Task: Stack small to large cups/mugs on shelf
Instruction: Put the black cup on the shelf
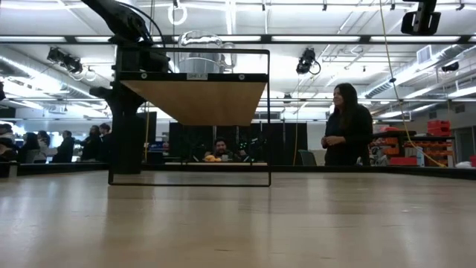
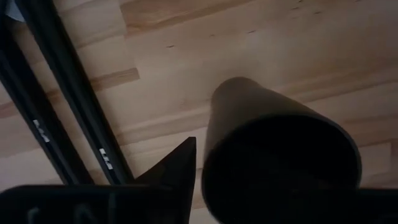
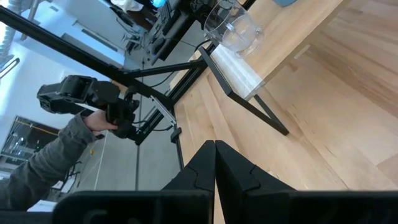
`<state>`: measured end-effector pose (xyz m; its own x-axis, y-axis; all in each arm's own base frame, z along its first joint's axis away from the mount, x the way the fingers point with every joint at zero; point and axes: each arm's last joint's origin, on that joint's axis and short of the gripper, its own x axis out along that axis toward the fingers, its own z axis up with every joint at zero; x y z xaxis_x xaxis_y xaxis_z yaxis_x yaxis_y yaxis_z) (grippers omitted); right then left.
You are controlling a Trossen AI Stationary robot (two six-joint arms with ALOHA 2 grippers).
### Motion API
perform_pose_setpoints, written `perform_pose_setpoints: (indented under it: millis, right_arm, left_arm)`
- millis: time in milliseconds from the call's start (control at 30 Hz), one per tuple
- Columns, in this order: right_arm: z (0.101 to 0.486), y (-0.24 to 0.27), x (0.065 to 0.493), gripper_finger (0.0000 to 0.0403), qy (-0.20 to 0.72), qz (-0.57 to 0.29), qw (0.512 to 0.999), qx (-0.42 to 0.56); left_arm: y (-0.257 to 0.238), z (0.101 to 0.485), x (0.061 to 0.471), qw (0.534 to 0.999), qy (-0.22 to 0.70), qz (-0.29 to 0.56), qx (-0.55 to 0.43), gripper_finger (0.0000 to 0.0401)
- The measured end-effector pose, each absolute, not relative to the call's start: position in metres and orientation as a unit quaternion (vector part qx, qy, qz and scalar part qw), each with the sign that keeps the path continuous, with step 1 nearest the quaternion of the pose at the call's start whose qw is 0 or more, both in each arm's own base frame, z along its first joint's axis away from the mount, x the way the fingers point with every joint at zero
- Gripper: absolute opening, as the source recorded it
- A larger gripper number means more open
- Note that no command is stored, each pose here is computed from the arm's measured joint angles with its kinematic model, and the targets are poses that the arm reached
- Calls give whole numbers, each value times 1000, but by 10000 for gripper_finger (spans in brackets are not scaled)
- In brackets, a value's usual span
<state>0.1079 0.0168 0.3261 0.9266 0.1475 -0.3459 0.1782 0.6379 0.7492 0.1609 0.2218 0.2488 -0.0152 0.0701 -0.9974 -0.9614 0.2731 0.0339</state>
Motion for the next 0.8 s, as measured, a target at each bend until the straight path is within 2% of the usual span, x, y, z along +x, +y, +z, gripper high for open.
perform_pose_setpoints:
  millis: [267, 633, 800]
  right_arm:
    - [326, 17, 108, 16, 191, -8, 885, 425]
    - [326, 17, 108, 16, 191, -8, 885, 425]
    - [326, 17, 108, 16, 191, -8, 885, 425]
  left_arm:
    - [225, 247, 162, 579, 549, 450, -401, 93]
    - [225, 247, 162, 587, 555, 442, -391, 14]
    - [225, 247, 162, 587, 555, 441, -391, 14]
